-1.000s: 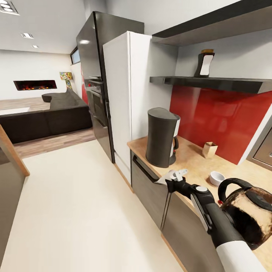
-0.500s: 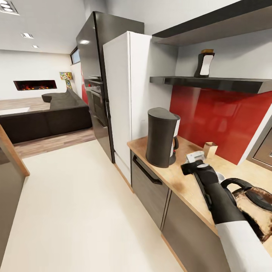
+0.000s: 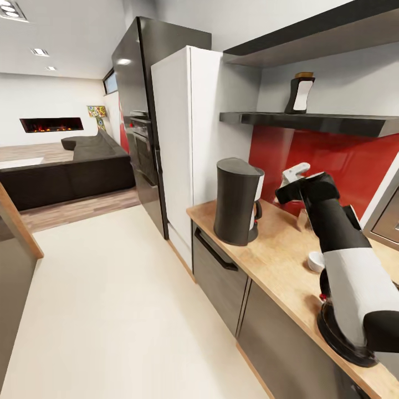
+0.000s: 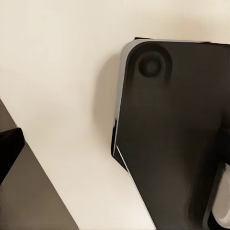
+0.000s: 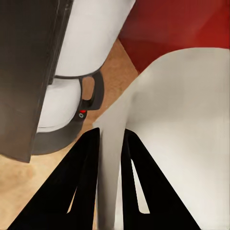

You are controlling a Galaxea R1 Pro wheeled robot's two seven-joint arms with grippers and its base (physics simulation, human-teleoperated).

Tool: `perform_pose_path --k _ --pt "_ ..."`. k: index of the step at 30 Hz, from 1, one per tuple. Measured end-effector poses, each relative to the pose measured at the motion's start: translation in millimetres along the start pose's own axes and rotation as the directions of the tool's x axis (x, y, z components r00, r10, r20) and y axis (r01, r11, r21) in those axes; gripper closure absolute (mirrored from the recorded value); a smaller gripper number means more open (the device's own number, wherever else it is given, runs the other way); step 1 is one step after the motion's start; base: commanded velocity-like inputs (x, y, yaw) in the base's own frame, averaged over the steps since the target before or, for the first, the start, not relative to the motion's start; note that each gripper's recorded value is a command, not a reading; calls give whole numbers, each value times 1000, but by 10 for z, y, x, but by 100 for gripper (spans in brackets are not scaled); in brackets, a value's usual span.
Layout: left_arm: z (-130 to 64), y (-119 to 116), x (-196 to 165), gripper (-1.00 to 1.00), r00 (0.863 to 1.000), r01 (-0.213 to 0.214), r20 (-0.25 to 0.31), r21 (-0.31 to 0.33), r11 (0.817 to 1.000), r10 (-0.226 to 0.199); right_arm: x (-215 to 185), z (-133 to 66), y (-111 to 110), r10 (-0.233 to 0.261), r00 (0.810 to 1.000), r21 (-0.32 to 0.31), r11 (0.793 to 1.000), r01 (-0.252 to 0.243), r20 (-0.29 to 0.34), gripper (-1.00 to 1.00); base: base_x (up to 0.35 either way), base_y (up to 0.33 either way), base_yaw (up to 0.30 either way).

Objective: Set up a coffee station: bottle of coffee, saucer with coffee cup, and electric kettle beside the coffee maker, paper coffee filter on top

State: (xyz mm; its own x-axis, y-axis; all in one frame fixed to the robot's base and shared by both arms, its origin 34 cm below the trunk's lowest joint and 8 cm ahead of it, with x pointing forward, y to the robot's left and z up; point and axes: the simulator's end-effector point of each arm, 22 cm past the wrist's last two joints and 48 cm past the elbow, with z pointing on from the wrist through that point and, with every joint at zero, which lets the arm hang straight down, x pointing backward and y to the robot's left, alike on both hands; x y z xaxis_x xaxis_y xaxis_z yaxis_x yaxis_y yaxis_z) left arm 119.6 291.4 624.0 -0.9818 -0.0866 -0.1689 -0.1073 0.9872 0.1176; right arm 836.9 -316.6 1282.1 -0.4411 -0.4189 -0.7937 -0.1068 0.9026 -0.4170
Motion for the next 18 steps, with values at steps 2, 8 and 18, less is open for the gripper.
perform_pose_path --k 2,8,18 --pt "1 16 -1 -100 1000 -1 0 -2 1000 1 -192 -69 -138 -8 1000 -18 1000 8 13 100 0 0 0" --pt "3 37 -3 -100 1000 -2 0 -4 1000 2 -492 -251 -488 -58 998 -35 998 58 12 100 0 0 0" --pt "1 49 13 -100 1000 -3 -3 -5 1000 3 -530 -329 -542 -345 938 -46 937 345 22 100 66 0 0"
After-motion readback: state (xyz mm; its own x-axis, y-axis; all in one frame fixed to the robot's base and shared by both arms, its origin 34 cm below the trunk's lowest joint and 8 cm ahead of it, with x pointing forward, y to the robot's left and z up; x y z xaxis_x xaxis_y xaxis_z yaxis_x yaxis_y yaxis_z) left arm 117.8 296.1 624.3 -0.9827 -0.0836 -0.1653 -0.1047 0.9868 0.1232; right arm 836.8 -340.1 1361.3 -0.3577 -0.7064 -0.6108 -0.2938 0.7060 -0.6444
